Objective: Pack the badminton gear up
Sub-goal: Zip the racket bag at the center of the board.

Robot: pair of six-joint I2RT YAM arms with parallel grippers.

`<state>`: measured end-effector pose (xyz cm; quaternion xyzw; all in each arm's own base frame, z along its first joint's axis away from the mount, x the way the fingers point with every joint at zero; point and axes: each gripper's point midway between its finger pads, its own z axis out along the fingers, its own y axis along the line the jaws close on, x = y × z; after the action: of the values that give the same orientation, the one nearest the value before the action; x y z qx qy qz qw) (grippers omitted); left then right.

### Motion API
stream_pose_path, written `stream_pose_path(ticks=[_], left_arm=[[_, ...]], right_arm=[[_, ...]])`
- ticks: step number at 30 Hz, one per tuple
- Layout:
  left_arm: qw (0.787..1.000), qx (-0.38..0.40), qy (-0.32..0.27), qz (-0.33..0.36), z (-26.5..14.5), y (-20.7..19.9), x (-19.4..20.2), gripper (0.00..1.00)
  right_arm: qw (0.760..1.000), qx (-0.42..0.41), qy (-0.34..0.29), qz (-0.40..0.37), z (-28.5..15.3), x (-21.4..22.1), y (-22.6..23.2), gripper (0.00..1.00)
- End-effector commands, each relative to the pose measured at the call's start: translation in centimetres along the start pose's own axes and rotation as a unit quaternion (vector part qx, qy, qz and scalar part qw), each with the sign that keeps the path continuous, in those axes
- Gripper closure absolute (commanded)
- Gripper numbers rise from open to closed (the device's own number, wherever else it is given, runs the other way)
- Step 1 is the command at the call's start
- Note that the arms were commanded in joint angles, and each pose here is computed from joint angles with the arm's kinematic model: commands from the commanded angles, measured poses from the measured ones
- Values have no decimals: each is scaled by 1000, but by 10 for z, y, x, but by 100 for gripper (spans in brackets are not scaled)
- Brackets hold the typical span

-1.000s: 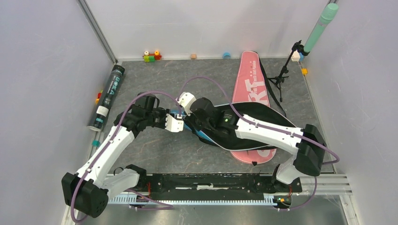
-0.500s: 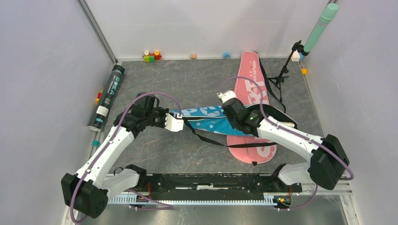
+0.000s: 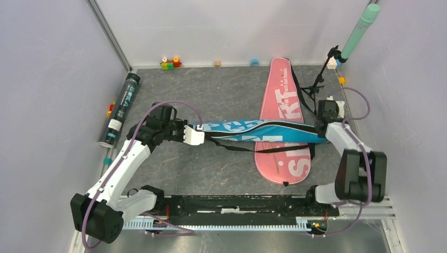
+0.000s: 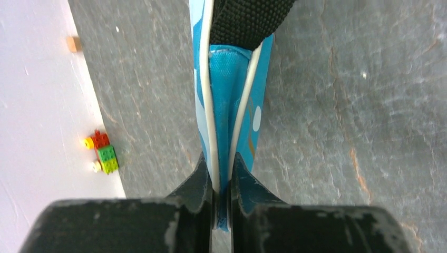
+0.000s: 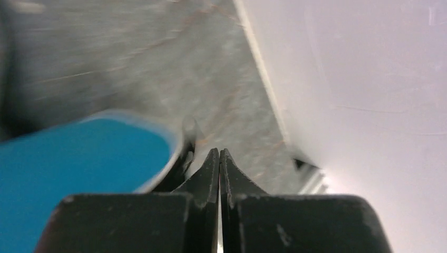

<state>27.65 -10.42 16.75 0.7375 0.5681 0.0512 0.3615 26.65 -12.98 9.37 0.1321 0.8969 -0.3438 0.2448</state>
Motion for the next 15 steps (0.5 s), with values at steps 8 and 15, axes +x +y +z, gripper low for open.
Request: stream_pose_path(ticks=[8, 15], left_arm=[[997, 8, 71, -22, -7, 6, 30, 98], [984, -147, 42, -94, 3, 83, 25, 0]], right_arm=[[984, -161, -70, 24, 77, -35, 31, 100], [922, -305, -228, 66, -12, -99, 38, 50]])
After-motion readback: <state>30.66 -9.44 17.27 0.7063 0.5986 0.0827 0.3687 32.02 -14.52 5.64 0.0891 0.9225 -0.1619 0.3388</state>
